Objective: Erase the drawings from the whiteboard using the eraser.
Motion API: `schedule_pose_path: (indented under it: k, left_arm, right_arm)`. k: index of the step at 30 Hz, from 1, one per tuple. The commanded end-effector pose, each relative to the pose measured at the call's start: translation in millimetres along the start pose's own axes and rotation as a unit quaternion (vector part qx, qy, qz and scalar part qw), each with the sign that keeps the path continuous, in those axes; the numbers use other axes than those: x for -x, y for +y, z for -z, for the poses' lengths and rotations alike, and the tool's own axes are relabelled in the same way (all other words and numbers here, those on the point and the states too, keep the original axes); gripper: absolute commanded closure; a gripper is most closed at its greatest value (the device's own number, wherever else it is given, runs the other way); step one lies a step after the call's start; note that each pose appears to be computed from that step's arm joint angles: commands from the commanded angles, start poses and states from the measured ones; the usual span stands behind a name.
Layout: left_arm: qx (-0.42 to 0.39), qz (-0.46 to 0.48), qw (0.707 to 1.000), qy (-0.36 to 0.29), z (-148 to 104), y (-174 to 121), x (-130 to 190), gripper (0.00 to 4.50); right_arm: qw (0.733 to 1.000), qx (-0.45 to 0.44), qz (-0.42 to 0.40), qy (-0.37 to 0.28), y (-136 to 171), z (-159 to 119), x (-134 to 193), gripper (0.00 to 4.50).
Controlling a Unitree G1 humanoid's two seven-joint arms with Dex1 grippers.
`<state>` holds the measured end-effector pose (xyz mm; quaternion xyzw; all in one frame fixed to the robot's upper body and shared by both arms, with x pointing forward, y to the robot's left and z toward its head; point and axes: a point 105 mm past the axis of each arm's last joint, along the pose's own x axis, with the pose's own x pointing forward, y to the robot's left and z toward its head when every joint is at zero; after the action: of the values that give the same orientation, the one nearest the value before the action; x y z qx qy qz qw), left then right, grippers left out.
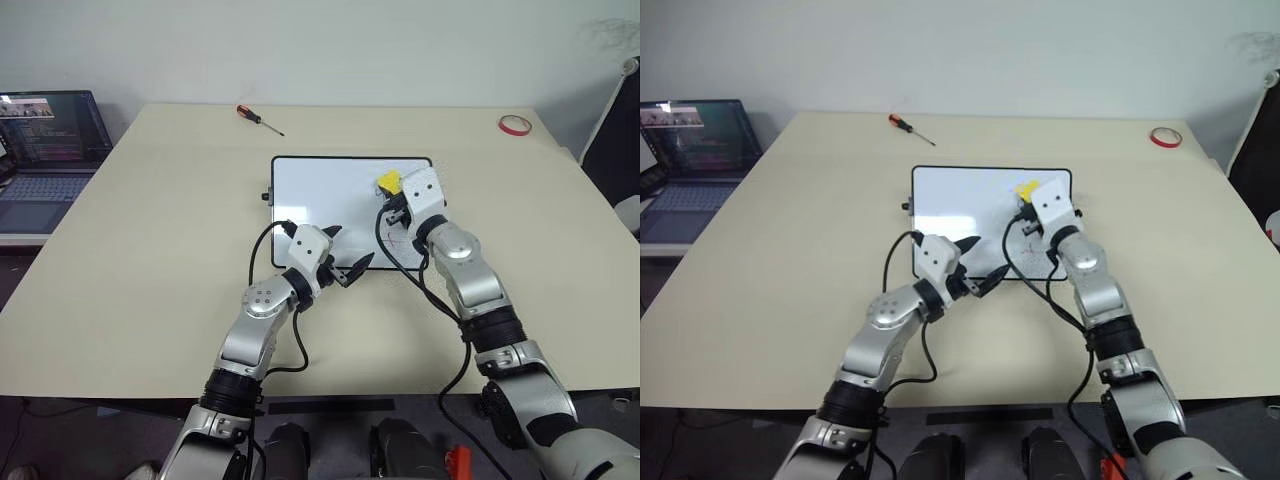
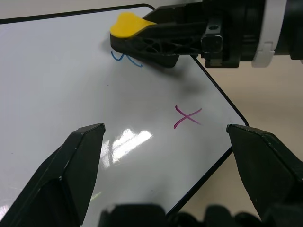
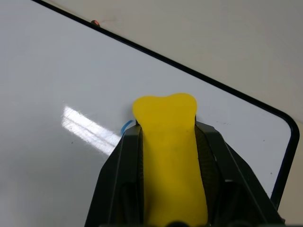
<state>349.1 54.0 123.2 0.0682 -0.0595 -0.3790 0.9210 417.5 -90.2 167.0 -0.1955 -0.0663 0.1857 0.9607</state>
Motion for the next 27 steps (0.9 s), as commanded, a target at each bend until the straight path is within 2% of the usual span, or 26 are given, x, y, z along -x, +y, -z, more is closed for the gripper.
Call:
schedule_pose_path:
  k: [1,11,20,27]
  left_arm:
    - [-0.013,0.003,1.0,-0.027,-15,-1,-4,0.0]
    - [-0.014,0.007,0.999,-0.031,-16,2,-10,0.0]
    - [-0.016,0.006,0.999,-0.034,-16,2,-10,0.0]
    - [-0.019,0.004,0.999,-0.032,-15,2,-8,0.0]
  right_arm:
    - [0.999,-0.005,-0.013,0.048,7,24,10,3.35]
    - [0.997,-0.007,-0.045,0.067,17,33,21,3.35]
    - [1.0,-0.007,0.022,0.004,-10,-6,-15,3.35]
    - [1.0,-0.006,0.008,-0.011,4,-13,-26,3.35]
